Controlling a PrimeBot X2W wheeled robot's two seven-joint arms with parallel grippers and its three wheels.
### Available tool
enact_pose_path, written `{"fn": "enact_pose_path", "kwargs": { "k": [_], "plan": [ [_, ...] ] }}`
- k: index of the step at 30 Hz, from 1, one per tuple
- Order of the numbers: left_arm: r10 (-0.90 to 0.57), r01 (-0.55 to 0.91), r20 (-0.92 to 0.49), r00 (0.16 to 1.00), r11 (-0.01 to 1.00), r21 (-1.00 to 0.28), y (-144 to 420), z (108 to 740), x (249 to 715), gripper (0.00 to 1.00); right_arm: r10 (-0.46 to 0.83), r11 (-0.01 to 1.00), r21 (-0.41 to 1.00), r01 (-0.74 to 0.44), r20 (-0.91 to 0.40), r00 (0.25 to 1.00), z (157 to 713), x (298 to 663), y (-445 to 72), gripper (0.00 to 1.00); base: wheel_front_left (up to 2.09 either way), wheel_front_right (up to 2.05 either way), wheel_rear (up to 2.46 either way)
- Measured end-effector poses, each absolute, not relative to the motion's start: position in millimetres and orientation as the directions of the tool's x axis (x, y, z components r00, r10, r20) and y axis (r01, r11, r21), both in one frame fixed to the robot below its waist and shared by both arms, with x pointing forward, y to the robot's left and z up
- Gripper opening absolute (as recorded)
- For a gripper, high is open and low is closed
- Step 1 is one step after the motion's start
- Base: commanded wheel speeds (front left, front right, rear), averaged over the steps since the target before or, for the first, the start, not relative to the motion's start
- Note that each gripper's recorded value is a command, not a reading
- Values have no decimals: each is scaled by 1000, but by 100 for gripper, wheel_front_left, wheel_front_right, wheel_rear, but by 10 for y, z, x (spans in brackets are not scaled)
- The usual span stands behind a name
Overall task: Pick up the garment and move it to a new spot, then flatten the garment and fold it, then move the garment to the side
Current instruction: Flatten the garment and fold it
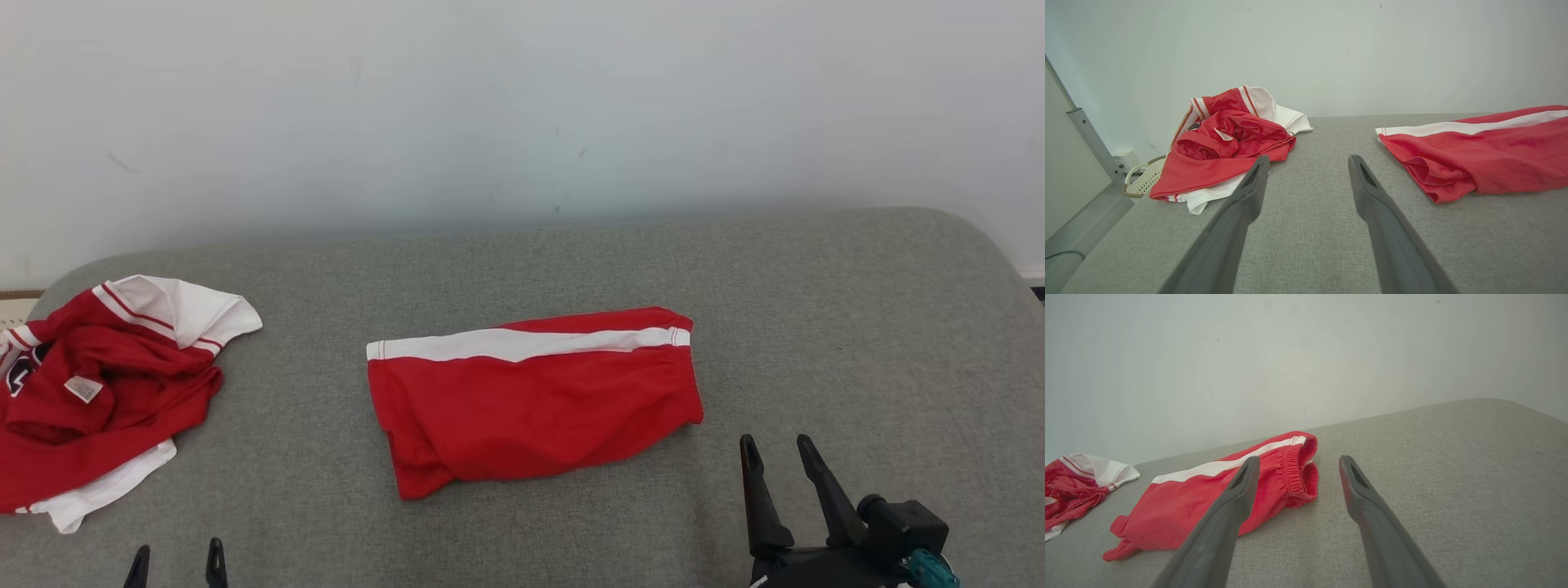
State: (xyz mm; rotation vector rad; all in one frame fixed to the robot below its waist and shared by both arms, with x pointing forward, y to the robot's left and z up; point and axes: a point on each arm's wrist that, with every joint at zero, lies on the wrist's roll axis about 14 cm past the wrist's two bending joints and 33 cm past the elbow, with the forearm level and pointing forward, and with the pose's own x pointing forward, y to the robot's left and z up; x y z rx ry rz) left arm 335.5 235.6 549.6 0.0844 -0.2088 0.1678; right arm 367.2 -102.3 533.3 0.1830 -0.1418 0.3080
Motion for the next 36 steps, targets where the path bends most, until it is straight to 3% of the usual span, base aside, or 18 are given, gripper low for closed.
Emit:
{"fn": "enact_pose_path", "kwargs": {
  "k": [17,28,36],
  "plan": [
    [171,-183,189,967,982,48,2362,5420,3367,100,329,938,82,-336,92,940,5384,4225,-940,100,0,0,0],
    [181,-189,158,971,981,37,2385,5325,3480,100,311,950,53,-308,-60,949,5129,4823,-953,100,0,0,0],
    [193,-199,131,973,979,38,2441,5241,3548,100,299,954,62,-292,-201,933,4740,5015,-933,100,0,0,0]
  ]
}}
